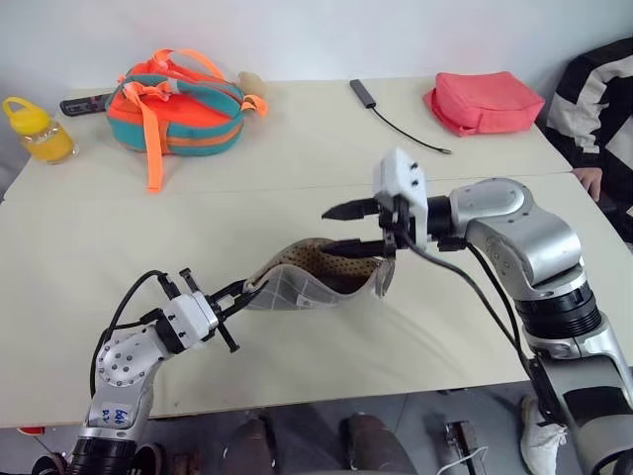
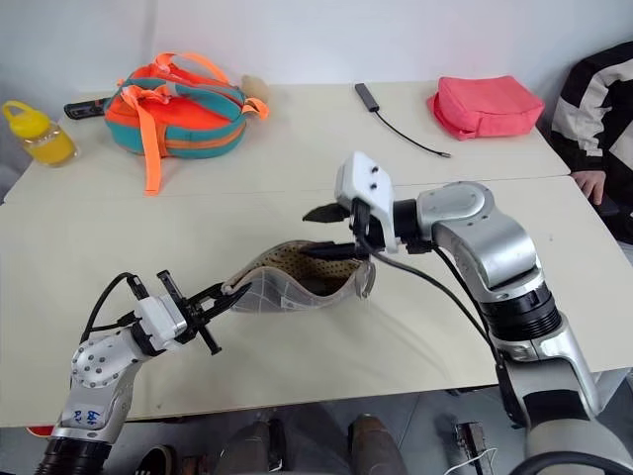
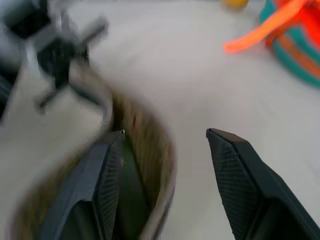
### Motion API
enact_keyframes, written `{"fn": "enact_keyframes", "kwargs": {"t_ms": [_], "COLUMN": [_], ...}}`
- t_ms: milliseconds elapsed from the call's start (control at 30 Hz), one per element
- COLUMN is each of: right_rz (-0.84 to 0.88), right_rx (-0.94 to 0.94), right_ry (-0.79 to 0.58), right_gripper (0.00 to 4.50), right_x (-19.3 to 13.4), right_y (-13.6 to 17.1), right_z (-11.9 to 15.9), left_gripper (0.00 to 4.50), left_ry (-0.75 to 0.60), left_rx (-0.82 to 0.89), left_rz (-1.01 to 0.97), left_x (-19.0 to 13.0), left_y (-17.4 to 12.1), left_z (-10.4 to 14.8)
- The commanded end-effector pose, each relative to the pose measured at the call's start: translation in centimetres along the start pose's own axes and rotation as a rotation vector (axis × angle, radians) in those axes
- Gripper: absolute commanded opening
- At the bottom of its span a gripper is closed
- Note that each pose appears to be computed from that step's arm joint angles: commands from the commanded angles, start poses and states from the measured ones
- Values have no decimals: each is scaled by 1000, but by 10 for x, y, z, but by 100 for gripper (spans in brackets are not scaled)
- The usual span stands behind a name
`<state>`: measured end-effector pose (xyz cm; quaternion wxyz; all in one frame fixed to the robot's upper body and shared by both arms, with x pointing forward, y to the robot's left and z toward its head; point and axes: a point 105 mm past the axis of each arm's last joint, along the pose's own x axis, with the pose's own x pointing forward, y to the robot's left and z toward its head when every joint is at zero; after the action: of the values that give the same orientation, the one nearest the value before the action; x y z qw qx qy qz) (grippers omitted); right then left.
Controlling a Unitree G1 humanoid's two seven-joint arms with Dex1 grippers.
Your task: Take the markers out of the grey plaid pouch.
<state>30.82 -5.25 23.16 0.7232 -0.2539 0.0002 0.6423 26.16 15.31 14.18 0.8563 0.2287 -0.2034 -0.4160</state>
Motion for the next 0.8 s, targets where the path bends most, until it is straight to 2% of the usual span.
{"fn": "enact_keyframes", "kwargs": {"t_ms": [33,100,133,200,300,667,800], "right_rz": [13,31,42,75,97,164,162], "right_rx": [-99,-134,-150,-176,-224,-320,-350], "right_ry": [-20,8,29,58,112,365,358], "right_gripper": [271,271,254,214,115,115,115], "right_x": [-10,-13,-13,-10,-6,19,34], "right_y": [-3,-2,-1,4,9,14,12], "right_z": [20,21,20,18,14,-16,-8], "left_gripper": [0,0,0,0,0,0,0], "left_ry": [-8,-8,-8,-8,-12,-38,-44], "left_rx": [8,4,3,2,-1,-39,-58], "left_rz": [-7,-6,-5,-3,-3,0,5], "left_x": [2,2,2,3,4,12,14], "left_y": [-4,-4,-4,-4,-4,-9,-11], "left_z": [3,3,3,3,3,5,4]}}
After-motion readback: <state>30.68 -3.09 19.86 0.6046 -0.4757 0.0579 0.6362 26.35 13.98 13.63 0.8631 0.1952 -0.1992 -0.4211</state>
